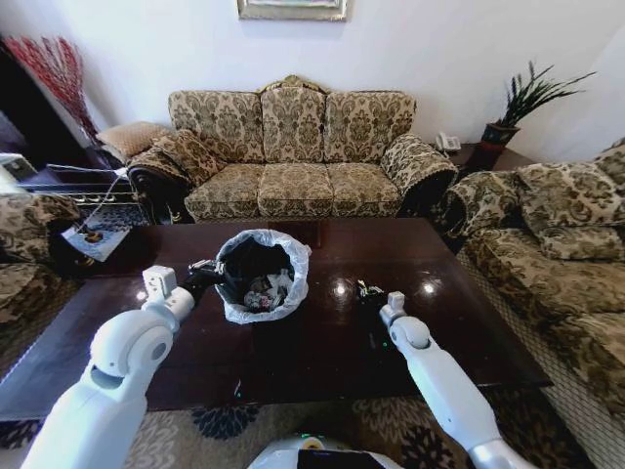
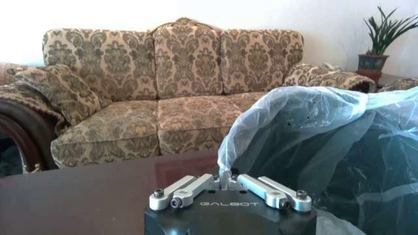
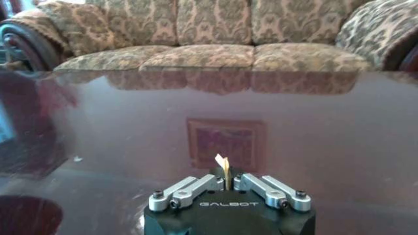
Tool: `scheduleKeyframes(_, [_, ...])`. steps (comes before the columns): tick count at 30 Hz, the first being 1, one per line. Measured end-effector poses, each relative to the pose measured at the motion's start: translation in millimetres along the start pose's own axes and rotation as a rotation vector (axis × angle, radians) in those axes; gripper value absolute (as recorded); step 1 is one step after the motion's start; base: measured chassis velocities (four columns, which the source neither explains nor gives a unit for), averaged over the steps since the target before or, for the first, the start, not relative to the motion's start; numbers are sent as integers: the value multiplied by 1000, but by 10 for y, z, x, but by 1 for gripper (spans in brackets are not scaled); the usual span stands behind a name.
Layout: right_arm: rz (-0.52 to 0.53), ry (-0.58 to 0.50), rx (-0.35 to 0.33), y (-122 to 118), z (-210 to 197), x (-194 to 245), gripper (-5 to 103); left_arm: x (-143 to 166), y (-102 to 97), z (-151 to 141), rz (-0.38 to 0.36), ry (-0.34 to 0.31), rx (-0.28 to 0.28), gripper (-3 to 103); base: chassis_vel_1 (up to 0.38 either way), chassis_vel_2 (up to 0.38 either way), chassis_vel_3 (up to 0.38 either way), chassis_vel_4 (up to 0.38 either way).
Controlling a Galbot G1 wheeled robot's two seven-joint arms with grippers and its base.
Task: Move to the front of the table and place the trash on the table into the trash bin.
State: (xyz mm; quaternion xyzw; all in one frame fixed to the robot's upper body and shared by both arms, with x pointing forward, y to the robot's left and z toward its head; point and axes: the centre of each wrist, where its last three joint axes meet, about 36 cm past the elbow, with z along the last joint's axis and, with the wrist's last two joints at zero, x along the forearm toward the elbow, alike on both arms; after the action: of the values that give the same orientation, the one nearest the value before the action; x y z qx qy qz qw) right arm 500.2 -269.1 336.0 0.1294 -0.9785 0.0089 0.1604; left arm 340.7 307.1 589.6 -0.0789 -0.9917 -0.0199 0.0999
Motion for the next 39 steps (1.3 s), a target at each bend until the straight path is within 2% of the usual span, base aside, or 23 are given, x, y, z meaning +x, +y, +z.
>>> scheduleKeyframes(6, [26,-53,0,-4,-162,101,0,14,-22,0,4,-4,3,1,0,0,0,0])
scheduleKeyframes(8, [30,-111,5,69,-402,217,0,21,-27,0,7,-5,3,1,0,0,0,0])
scheduleKeyframes(9, [20,-154,-4,161,-661,331,0,23,-28,1,9,-4,3,1,0,0,0,0])
scheduleKeyframes(10, [20,-154,-4,161,-661,331,0,23,-28,1,9,-4,3,1,0,0,0,0])
scheduleKeyframes(11, [-4,-196,-12,253,-920,453,0,23,-30,3,10,-4,3,1,0,0,0,0])
scheduleKeyframes(14, [-143,-344,-11,550,-1808,895,0,6,-50,25,17,-2,-2,1,0,0,0,0])
scheduleKeyframes(15, [-143,-344,-11,550,-1808,895,0,6,-50,25,17,-2,-2,1,0,0,0,0])
scheduleKeyframes(18, [-368,-399,-12,866,-2618,1302,0,-11,-69,46,19,-1,-1,1,0,0,0,0])
scheduleKeyframes(19, [-425,-413,-1,967,-2796,1374,0,-11,-74,47,21,-1,1,1,0,0,0,0])
scheduleKeyframes(20, [-425,-413,-1,967,-2796,1374,0,-11,-74,47,21,-1,1,1,0,0,0,0])
scheduleKeyframes(22, [-548,-420,34,1238,-3160,1486,0,-2,-82,39,24,-5,0,1,0,0,0,0])
scheduleKeyframes(23, [-548,-420,34,1238,-3160,1486,0,-2,-82,39,24,-5,0,1,0,0,0,0])
scheduleKeyframes(24, [-608,-408,66,1420,-3292,1540,0,0,-78,35,23,-5,-3,1,0,0,0,0])
scheduleKeyframes(25, [-630,-397,81,1496,-3319,1556,0,1,-75,34,23,-5,-5,1,0,0,0,0])
scheduleKeyframes(27, [-696,-345,153,1741,-3319,1600,0,6,-61,26,20,-3,-13,1,0,0,0,0])
scheduleKeyframes(28, [-696,-345,153,1741,-3319,1600,0,6,-61,26,20,-3,-13,1,0,0,0,0])
scheduleKeyframes(30, [-733,-280,215,1889,-3194,1615,0,9,-51,19,19,-3,-17,1,0,0,0,0])
scheduleKeyframes(36, [-724,-172,281,1958,-2978,1567,0,17,-43,11,18,-3,-21,1,0,0,0,0])
scheduleKeyframes(38, [-717,-141,297,2020,-2904,1559,10,20,-47,12,19,-4,-19,1,0,0,0,0])
scheduleKeyframes(39, [-717,-141,297,2020,-2904,1559,10,20,-47,12,19,-4,-19,1,0,0,0,0])
